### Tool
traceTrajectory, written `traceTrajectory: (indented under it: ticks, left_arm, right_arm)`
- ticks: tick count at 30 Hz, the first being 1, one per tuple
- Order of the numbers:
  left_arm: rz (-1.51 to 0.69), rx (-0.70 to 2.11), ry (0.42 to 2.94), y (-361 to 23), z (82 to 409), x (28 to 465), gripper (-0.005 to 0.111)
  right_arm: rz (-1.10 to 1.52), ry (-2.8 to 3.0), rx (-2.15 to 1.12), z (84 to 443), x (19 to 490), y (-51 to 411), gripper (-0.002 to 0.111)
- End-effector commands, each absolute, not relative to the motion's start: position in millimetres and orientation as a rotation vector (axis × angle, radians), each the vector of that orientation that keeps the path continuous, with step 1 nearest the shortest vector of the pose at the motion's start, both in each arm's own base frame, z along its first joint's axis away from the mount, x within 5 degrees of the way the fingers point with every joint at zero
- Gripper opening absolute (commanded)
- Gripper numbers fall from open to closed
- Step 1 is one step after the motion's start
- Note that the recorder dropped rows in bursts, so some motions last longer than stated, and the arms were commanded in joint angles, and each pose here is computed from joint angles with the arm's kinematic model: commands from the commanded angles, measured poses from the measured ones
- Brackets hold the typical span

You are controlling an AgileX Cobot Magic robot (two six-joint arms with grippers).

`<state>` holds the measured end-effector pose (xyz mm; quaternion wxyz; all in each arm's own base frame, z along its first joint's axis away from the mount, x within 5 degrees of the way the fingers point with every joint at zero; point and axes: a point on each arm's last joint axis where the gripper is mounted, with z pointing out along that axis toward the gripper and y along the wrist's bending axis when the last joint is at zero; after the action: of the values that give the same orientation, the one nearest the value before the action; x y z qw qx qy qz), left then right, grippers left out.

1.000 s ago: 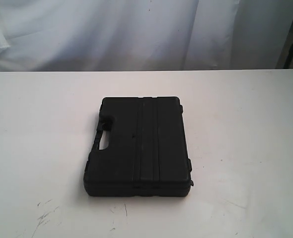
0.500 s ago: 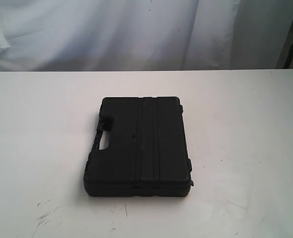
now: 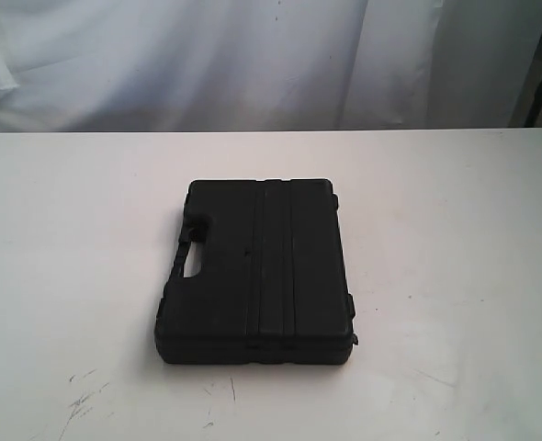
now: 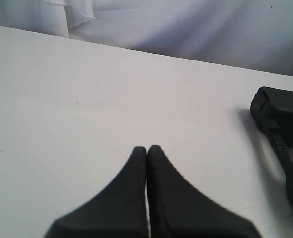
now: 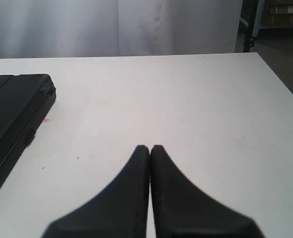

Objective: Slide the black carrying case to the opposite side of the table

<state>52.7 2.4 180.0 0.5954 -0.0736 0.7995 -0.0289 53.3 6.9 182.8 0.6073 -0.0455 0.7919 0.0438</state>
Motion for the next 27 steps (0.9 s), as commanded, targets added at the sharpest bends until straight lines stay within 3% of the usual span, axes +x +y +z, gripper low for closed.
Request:
traceTrajectory:
  ticks: [1,17,27]
  left_arm:
    - [-0.080,-0.169,1.843,2,180,53,0.000]
    - [0.060,-0.077,1.827,6,182,53,0.000]
    - [-0.114,-0.161,1.531,2,208,56,0.000]
  right_arm:
    - [0.106,1.829,-0.093,182,53,7,0.000]
    - [0.109,1.829,-0.092,182,53,7,0.000]
    - [0.109,1.829,-0.092,182,53,7,0.000]
